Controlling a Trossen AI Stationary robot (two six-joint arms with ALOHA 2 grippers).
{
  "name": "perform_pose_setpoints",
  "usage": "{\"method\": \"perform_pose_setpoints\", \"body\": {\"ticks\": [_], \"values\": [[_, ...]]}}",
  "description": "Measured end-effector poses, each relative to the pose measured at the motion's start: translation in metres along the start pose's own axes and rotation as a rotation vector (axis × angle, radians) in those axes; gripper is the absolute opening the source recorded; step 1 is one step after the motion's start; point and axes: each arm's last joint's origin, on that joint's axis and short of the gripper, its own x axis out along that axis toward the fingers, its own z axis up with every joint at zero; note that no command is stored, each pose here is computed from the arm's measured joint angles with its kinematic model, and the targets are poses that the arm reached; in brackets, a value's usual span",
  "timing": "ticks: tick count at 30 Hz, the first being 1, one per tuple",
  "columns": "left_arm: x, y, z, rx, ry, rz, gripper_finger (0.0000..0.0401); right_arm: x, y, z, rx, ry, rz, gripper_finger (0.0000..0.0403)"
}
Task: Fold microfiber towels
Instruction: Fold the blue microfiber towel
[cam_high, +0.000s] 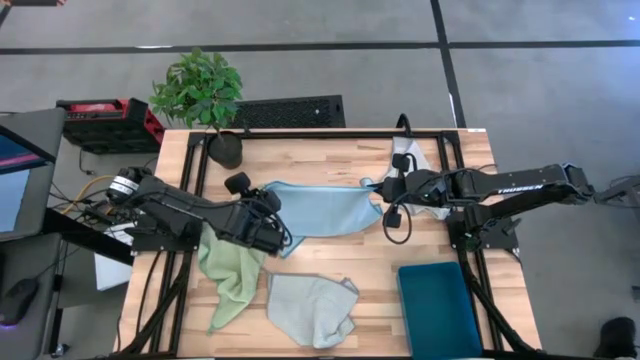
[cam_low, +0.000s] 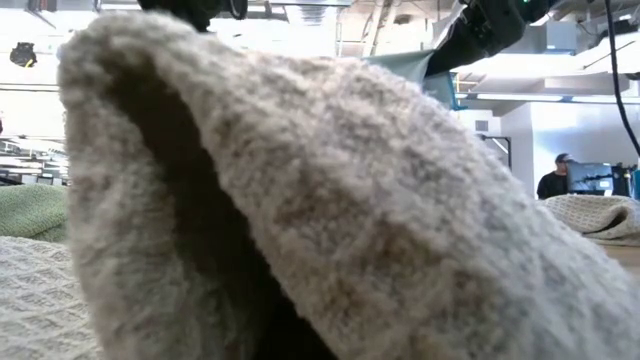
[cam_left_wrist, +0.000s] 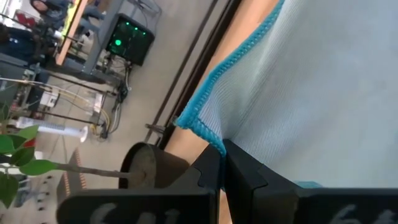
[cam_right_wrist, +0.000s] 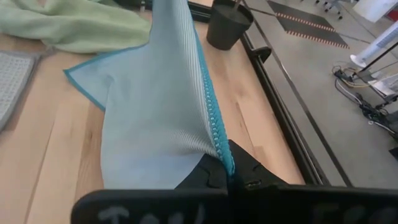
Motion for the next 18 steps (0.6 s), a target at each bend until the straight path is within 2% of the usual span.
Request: {"method": "perform_pose_setpoints", "body": {"ticks": [9, 18], "values": [[0.013, 0.007, 0.004, 0.041, 0.037, 0.03, 0.0, 0.001, -0.003, 0.0, 0.006, -0.001, -0.013, 0.0003], [0.035, 0.017, 0.014, 0.075, 0.079, 0.05, 0.0, 0.006, -0.023, -0.004, 0.052, 0.018, -0.094, 0.0004]]}}
